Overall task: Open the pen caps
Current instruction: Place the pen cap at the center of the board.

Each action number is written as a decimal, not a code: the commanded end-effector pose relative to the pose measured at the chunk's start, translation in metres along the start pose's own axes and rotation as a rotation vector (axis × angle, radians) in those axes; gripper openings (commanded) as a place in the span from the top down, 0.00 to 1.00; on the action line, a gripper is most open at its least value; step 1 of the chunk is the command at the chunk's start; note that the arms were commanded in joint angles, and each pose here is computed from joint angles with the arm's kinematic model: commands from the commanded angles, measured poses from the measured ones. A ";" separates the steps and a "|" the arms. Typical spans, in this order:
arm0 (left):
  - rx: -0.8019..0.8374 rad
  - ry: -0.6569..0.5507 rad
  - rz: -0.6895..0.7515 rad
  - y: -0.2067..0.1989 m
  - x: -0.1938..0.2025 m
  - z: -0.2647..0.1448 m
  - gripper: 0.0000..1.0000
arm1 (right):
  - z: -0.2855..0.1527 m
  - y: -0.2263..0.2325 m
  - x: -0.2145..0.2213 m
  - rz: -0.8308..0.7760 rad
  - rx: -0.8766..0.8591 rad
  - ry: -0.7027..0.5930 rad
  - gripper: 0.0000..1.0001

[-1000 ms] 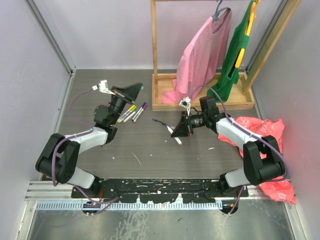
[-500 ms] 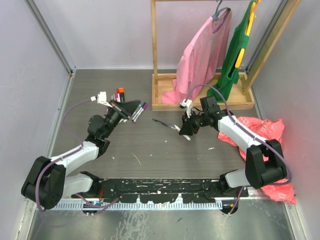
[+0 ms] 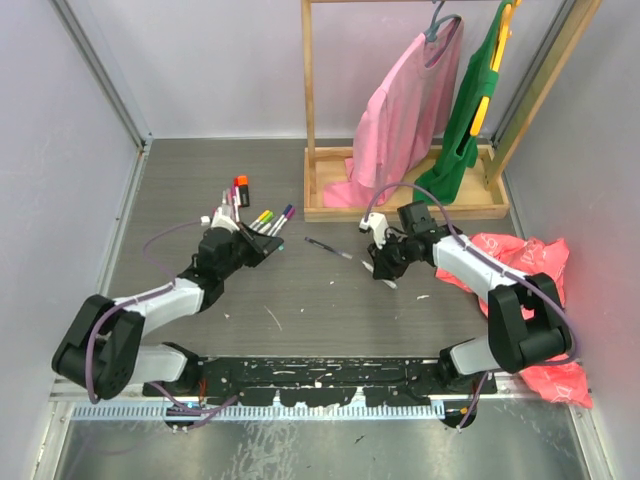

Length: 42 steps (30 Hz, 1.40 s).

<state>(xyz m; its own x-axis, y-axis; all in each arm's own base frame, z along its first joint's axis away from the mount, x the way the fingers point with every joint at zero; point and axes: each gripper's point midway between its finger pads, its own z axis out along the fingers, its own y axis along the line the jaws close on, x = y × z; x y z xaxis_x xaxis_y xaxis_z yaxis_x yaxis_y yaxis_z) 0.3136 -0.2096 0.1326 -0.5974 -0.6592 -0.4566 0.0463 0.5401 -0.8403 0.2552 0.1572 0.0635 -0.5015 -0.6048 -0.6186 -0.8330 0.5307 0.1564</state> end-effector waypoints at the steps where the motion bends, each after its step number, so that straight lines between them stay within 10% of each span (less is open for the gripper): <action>1: -0.105 -0.002 -0.087 0.015 0.000 0.018 1.00 | 0.008 0.012 0.004 -0.040 -0.049 0.022 0.98; 24: -0.473 0.019 -0.159 0.074 0.031 0.071 0.98 | 0.061 0.060 0.008 -0.114 -0.094 0.213 0.90; 42: -0.474 0.018 -0.153 0.074 0.030 0.074 0.68 | 0.065 0.048 0.009 -0.129 -0.023 0.266 0.68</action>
<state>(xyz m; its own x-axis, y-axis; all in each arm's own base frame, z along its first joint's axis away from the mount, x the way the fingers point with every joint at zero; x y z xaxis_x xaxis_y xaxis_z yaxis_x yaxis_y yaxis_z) 0.3551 -0.2307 0.0314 -0.5932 -0.7440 -0.3074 -0.4132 0.6092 -0.6769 0.2138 0.2159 0.0158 -0.4332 -0.7955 -0.4238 -0.8997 0.4093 0.1514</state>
